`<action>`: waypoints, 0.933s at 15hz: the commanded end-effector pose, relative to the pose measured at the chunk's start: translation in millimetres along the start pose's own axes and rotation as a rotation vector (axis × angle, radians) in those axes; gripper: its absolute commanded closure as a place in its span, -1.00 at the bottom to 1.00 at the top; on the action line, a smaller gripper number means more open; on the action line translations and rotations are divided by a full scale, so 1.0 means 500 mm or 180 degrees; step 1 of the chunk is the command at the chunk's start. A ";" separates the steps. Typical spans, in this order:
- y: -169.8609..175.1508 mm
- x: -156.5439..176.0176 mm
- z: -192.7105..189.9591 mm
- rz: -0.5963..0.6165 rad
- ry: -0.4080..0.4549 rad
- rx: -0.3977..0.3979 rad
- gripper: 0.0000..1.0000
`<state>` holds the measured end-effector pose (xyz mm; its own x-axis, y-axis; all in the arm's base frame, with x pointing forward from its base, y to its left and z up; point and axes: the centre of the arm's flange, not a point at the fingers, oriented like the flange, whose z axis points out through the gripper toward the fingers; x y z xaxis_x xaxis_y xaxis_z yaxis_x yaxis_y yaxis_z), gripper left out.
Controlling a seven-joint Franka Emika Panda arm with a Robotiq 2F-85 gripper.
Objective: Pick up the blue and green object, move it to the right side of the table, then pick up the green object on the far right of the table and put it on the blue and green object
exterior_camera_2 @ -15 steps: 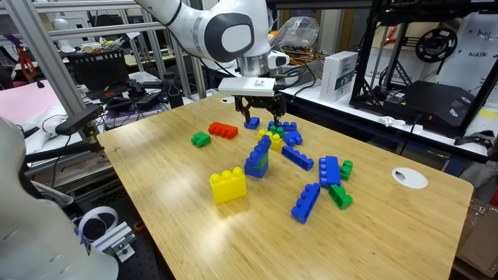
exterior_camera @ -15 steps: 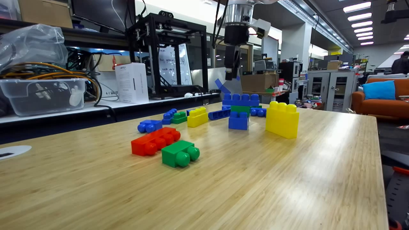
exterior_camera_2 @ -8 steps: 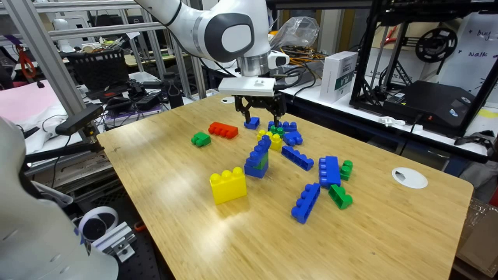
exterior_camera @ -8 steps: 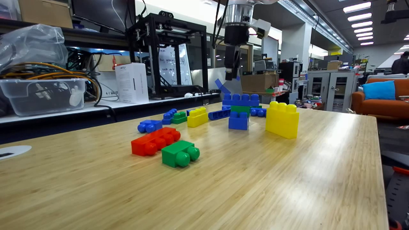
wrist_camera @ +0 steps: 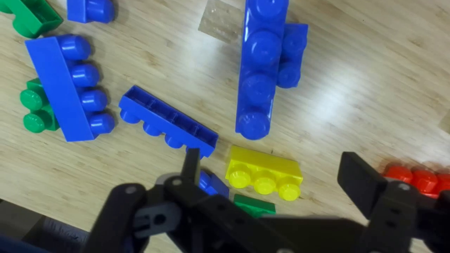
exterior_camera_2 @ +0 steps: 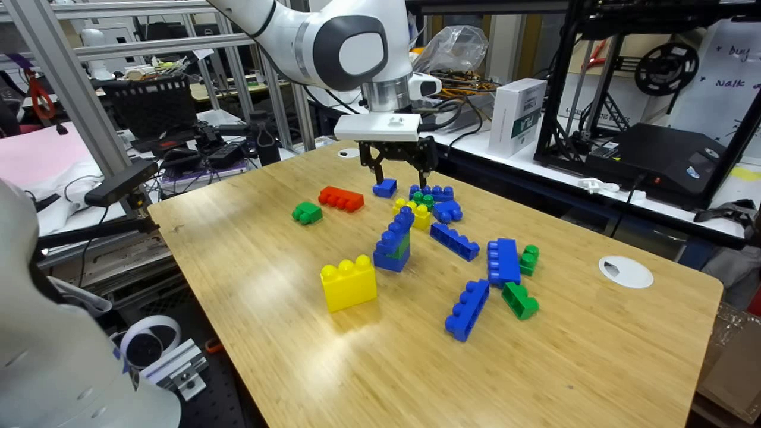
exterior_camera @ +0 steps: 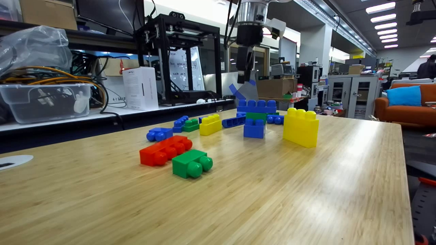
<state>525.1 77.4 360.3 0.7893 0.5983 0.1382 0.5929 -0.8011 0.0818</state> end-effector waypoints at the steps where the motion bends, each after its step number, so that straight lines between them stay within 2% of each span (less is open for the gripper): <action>1: -0.015 0.086 -0.001 -0.0066 -0.0105 -0.0092 -1.00; 4: -0.037 0.172 0.009 -0.0072 -0.0173 -0.0062 -1.00; 7: -0.042 0.229 0.043 -0.0025 -0.0237 -0.0059 -1.00; 14: 0.030 0.331 0.125 0.0112 -0.0299 0.0008 -1.00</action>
<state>642.6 160.9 326.5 0.8079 0.5841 0.0791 0.5781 -0.8113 0.0869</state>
